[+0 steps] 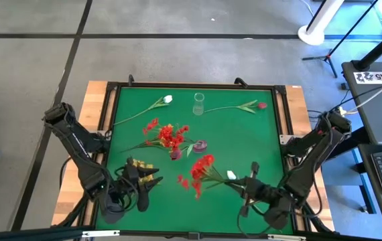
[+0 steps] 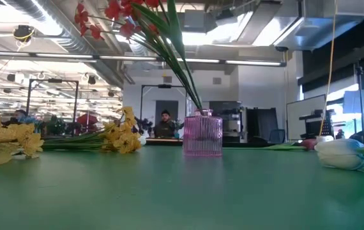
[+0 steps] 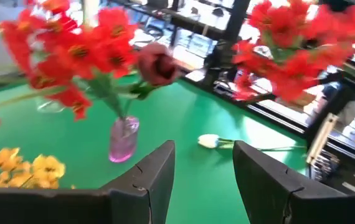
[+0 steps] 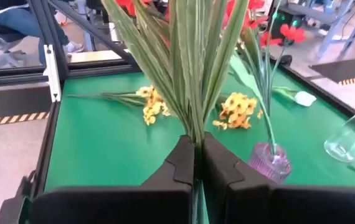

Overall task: Sort flowers into vase by color
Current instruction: Put the red flowers into the pink vase

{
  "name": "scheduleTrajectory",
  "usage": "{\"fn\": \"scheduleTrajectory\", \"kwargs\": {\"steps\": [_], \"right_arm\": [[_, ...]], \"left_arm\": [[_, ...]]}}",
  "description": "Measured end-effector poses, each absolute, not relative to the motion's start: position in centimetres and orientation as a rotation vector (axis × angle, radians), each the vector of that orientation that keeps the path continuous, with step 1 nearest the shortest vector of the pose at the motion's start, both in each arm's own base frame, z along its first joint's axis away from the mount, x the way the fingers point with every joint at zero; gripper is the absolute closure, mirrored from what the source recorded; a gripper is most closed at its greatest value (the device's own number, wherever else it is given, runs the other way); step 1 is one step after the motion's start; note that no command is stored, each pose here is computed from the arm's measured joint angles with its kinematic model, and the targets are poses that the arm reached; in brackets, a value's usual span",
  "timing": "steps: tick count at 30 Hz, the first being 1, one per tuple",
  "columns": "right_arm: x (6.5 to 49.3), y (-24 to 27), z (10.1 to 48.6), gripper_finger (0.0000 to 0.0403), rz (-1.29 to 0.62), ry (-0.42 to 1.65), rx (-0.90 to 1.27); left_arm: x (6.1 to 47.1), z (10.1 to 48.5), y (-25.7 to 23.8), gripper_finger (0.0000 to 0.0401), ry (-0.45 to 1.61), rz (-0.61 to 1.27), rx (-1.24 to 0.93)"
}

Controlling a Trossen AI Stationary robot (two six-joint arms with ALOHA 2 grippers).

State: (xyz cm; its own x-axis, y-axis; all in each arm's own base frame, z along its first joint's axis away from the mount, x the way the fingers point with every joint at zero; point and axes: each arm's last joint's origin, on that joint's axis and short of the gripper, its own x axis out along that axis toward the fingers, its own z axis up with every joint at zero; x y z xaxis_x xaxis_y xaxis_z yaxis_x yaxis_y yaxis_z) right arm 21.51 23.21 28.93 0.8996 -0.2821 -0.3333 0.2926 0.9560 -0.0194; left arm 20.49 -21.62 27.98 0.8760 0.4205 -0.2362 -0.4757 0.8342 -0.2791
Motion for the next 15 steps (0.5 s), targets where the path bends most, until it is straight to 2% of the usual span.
{"fn": "scheduleTrajectory", "kwargs": {"steps": [5,11,15], "right_arm": [[22.1,23.2,29.6,0.0395,-0.264,0.317,-0.003],[24.3,24.1,31.9,0.0395,0.092,0.25,0.009],[25.1,23.8,33.1,0.0395,0.153,0.146,-0.064]], "left_arm": [[21.1,29.0,-22.5,0.0245,0.157,0.408,-0.286],[21.5,29.6,-22.9,0.0245,0.158,0.354,-0.244],[21.5,29.7,-22.9,0.0245,0.156,0.352,-0.246]]}}
